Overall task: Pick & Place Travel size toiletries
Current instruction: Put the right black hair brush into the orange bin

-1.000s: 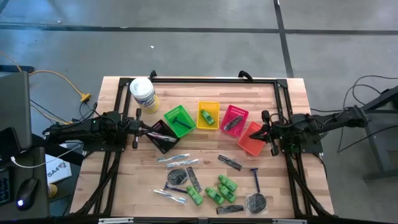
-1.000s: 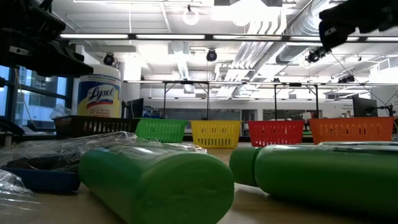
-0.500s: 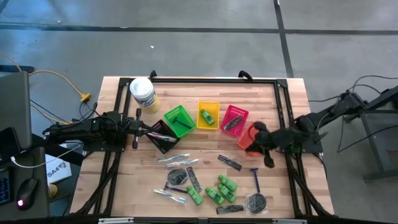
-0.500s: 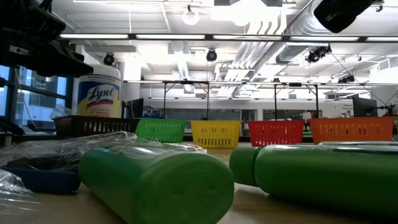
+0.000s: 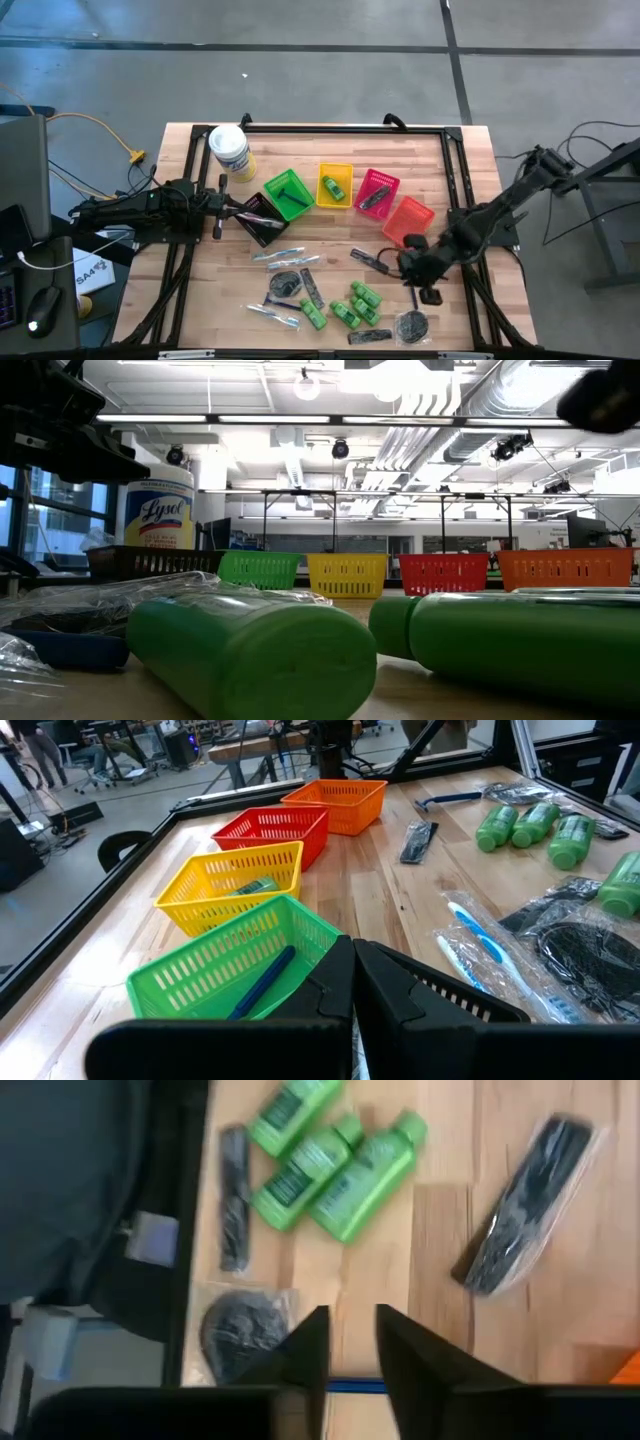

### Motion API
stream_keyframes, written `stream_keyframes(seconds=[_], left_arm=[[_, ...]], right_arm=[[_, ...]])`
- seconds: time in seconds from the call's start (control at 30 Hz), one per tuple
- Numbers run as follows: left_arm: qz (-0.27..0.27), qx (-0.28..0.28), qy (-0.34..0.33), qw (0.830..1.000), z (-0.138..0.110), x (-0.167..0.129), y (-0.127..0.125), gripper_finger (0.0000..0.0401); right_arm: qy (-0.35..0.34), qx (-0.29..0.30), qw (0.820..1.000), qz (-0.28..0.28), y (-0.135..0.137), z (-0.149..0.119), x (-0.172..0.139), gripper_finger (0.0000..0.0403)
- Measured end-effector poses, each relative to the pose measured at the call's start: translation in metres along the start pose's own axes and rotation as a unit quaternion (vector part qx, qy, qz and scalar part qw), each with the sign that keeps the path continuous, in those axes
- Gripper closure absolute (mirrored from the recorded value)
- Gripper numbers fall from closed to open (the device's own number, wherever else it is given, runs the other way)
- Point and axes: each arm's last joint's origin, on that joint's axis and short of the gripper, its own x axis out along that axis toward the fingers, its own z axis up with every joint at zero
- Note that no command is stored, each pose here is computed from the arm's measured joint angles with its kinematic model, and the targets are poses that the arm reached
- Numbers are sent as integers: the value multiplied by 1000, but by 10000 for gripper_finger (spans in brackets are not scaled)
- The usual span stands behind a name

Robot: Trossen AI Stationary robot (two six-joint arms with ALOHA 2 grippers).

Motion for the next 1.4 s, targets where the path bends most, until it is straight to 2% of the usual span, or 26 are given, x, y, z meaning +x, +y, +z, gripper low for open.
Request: stream_keyframes(seconds=[0.23, 0.4, 0.6, 0.77, 1.23, 1.4], left_arm=[[0, 0, 0, 1000, 0, 0, 0, 401], [0, 0, 0, 1000, 0, 0, 0, 401], [0, 0, 0, 1000, 0, 0, 0, 401], [0, 0, 1, 1000, 0, 0, 0, 401], [0, -3, 2, 1000, 0, 0, 0, 401], [0, -3, 1, 1000, 0, 0, 0, 401]], right_arm=[[60, -8, 998, 1, 16, -7, 53, 209], [86, -19, 996, -11, 21, -14, 83, 172], [123, -26, 991, -36, 19, -25, 107, 179], [125, -25, 992, -26, 20, -25, 119, 189], [117, -24, 993, 12, 31, -28, 124, 215], [115, -31, 993, 10, 34, -31, 124, 230]])
